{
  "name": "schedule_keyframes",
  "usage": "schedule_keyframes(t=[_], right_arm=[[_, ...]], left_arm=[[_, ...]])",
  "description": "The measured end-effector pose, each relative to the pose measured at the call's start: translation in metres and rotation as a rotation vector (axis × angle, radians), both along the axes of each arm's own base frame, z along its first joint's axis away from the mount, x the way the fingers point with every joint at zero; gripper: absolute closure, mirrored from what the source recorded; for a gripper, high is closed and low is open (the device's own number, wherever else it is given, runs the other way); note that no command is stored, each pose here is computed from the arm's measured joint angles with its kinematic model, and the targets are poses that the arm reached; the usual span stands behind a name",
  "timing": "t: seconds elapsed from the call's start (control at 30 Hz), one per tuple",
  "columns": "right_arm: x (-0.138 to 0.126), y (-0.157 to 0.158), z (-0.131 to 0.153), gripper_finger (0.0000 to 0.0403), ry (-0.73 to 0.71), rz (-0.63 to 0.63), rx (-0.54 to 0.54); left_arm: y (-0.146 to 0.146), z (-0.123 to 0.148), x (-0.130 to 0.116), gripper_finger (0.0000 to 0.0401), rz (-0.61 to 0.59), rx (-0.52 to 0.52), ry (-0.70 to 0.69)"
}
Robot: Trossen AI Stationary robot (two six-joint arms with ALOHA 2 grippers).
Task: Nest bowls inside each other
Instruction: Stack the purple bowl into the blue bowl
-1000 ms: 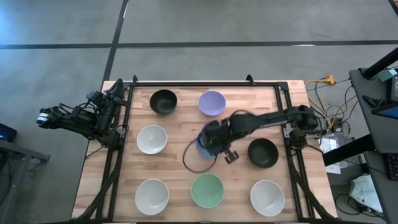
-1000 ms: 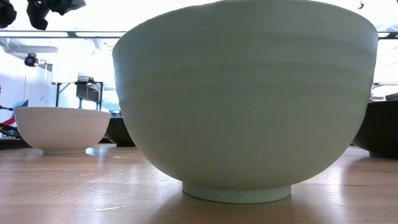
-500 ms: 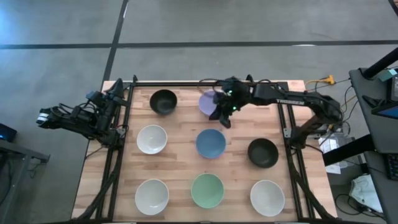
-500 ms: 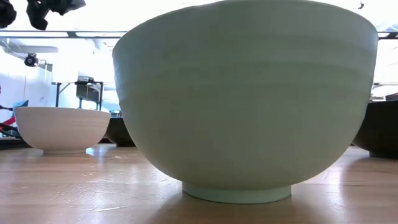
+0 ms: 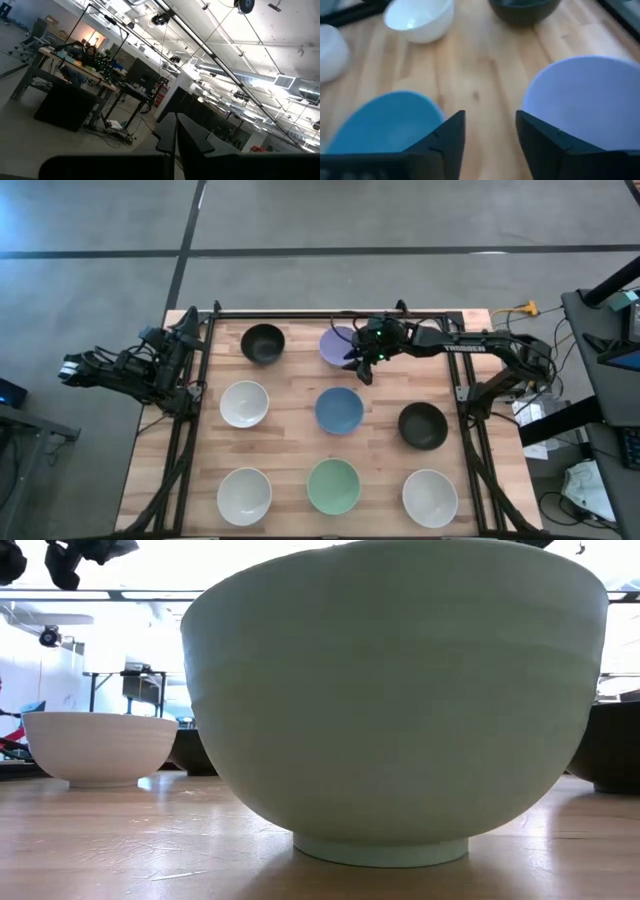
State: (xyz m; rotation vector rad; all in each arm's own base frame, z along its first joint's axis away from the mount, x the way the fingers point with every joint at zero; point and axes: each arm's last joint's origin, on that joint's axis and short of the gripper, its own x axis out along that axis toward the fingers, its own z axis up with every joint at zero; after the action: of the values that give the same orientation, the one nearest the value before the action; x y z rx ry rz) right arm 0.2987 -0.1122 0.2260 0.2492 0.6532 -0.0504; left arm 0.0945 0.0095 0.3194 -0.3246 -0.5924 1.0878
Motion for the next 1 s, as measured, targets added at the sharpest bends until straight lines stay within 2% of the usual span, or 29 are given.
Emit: schedule_keyframes(t=[0.17, 0.4, 0.5, 0.63, 0.9, 1.0], right_arm=[[0.010, -0.007, -0.005, 0.0204, 0.155, -0.005, -0.122], [0.032, -0.017, -0.025, 0.0217, 0.361, 0.087, -0.116], [0.043, -0.022, -0.031, 0.0229, 0.428, 0.080, -0.122], [0.053, -0.029, -0.033, 0.0260, 0.529, 0.053, -0.138], [0.068, -0.035, -0.022, 0.0378, 0.579, 0.078, -0.116], [0.069, -0.035, -0.021, 0.0389, 0.601, 0.082, -0.106]], left_arm=[[0.000, -0.001, 0.002, 0.0401, 0.000, 0.002, 0.008], [0.000, -0.001, 0.002, 0.0401, 0.000, 0.002, 0.012], [0.000, -0.001, 0.002, 0.0401, 0.000, 0.002, 0.011], [0.000, -0.001, 0.002, 0.0401, 0.000, 0.002, 0.010], [0.000, -0.001, 0.002, 0.0401, 0.000, 0.002, 0.010], [0.000, -0.001, 0.002, 0.0401, 0.000, 0.002, 0.009]])
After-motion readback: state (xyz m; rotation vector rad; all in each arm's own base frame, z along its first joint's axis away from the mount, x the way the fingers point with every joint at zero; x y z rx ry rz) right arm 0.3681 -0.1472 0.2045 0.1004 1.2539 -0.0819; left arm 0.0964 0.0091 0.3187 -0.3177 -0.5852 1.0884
